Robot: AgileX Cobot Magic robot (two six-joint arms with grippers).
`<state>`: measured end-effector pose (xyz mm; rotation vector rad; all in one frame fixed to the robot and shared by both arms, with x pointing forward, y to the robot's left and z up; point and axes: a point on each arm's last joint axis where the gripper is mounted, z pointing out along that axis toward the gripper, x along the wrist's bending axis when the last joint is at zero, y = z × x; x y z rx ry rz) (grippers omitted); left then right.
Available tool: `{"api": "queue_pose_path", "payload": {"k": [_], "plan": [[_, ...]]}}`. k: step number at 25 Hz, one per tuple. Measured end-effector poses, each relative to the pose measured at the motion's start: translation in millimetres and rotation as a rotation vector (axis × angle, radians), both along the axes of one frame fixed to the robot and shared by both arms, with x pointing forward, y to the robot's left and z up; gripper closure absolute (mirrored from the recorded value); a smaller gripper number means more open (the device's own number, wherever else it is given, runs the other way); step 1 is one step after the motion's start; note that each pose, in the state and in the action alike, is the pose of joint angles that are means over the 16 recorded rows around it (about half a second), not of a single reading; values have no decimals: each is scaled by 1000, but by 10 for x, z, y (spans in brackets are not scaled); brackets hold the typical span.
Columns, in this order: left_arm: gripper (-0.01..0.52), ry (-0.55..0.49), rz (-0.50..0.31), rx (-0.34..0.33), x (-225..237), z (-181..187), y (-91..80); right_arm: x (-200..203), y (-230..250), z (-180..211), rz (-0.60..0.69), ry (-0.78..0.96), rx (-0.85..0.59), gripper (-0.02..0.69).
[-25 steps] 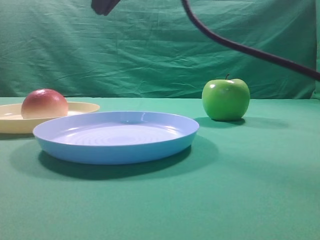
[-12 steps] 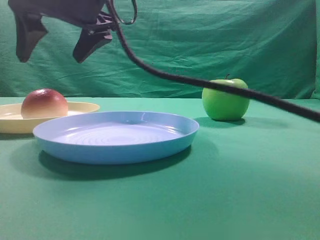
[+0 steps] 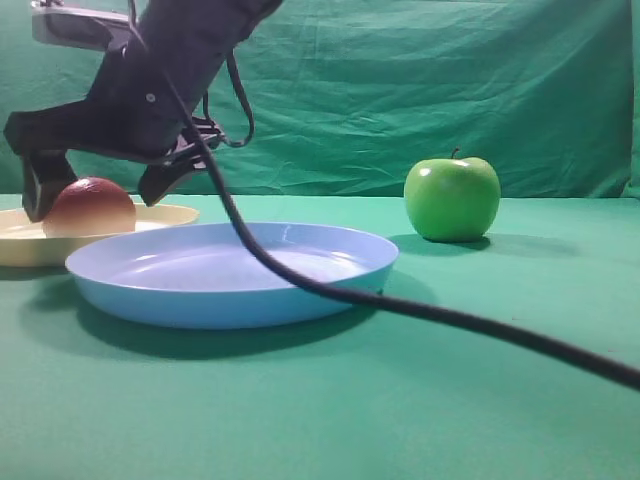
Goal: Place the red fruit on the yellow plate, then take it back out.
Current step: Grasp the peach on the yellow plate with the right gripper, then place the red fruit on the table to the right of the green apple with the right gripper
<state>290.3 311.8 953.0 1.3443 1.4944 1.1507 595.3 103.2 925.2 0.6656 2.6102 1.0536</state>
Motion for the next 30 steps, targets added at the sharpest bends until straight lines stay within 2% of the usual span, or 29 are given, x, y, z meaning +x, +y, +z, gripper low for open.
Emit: {"api": "queue_pose_path", "payload": {"k": [5, 10, 17, 21, 26, 30], "plan": [[514, 0, 0, 0, 0, 0, 0, 32, -78, 237, -3, 19, -1, 367], [514, 0, 0, 0, 0, 0, 0, 83, -311, 770, -29, 37, 17, 443], [514, 0, 0, 0, 0, 0, 0, 61, -945, 1660, -110, 41, 53, 457], [514, 0, 0, 0, 0, 0, 0, -60, -1401, 2018, -174, 40, 64, 463], [514, 0, 0, 0, 0, 0, 0, -302, -1954, 2176, -262, 39, 63, 465], [514, 0, 0, 0, 0, 0, 0, -565, -2354, 2090, -339, 40, 59, 465]]}}
